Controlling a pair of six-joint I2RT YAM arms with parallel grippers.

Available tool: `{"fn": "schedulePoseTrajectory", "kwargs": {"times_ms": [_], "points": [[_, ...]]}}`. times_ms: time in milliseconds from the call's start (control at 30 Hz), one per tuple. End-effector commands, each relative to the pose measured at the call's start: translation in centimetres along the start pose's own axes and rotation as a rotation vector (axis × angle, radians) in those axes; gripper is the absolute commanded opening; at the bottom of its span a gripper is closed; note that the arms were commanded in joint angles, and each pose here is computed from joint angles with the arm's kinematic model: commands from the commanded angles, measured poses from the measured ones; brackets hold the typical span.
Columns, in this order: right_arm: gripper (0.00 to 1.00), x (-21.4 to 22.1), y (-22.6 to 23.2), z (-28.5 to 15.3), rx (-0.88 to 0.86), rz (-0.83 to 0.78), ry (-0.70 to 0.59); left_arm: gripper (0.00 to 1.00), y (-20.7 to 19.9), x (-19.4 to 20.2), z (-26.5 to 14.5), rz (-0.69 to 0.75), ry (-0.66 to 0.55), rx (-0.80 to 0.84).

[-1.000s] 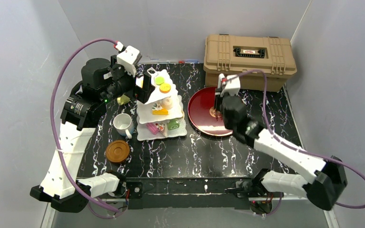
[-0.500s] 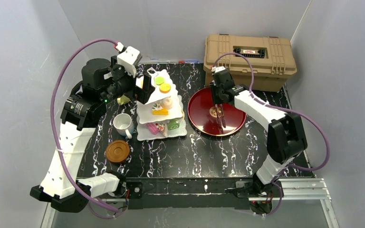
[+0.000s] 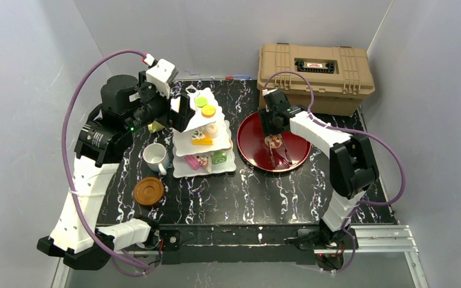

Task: Serve the afternoon tea
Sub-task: Place the clamp on the tray, then move the tray at the center of the board.

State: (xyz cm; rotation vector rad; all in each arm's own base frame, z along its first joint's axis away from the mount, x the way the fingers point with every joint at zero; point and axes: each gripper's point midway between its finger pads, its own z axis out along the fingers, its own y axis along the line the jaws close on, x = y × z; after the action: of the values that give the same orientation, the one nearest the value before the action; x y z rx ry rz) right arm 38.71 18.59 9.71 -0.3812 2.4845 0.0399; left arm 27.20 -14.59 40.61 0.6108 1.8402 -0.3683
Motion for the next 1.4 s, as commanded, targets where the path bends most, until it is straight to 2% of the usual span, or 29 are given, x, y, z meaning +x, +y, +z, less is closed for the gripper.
{"fn": "schedulePoseTrajectory", "kwargs": {"times_ms": [0,100,200,400,533,667,733,867,1033,1267,1367], "points": [[0.65,-2.2,-0.9,-1.7,0.035,0.013,-0.086,0.99,-0.2,-1.4,-1.4,0.001,-0.05,0.002],[0.75,-2.8,-0.8,-2.2,0.031,0.014,-0.103,0.99,-0.2,-1.1,-1.2,-0.004,-0.041,0.007],[0.79,-2.8,-0.6,-2.4,0.037,0.006,-0.1,0.99,-0.3,-0.9,-1.2,-0.004,-0.039,0.008],[0.79,-5.0,1.5,-3.5,-0.014,0.029,-0.213,0.99,-0.2,-1.0,-1.1,-0.002,-0.039,0.002],[0.7,-7.5,6.0,-2.7,-0.088,0.016,-0.299,0.99,-0.1,-0.7,-1.0,-0.003,-0.032,0.001],[0.52,-8.9,9.7,0.0,-0.132,-0.005,-0.332,0.99,0.0,-0.6,-1.1,-0.002,-0.03,-0.003],[0.47,-9.7,10.7,1.2,-0.142,-0.001,-0.344,1.0,0.0,-0.6,-1.0,0.0,-0.03,-0.003],[0.43,-11.4,11.5,3.6,-0.125,0.007,-0.376,0.99,0.0,-0.6,-1.1,0.006,-0.03,-0.007],[0.38,-11.9,12.0,6.5,-0.101,-0.021,-0.356,0.99,-0.2,-0.5,-1.0,0.004,-0.028,0.007],[0.32,-9.8,11.5,9.5,-0.067,-0.046,-0.296,0.99,-0.2,-0.6,-0.9,0.005,-0.027,0.006],[0.25,-8.5,10.4,10.0,-0.039,-0.061,-0.268,0.99,-0.1,-0.6,-0.9,0.005,-0.026,0.005]]}}
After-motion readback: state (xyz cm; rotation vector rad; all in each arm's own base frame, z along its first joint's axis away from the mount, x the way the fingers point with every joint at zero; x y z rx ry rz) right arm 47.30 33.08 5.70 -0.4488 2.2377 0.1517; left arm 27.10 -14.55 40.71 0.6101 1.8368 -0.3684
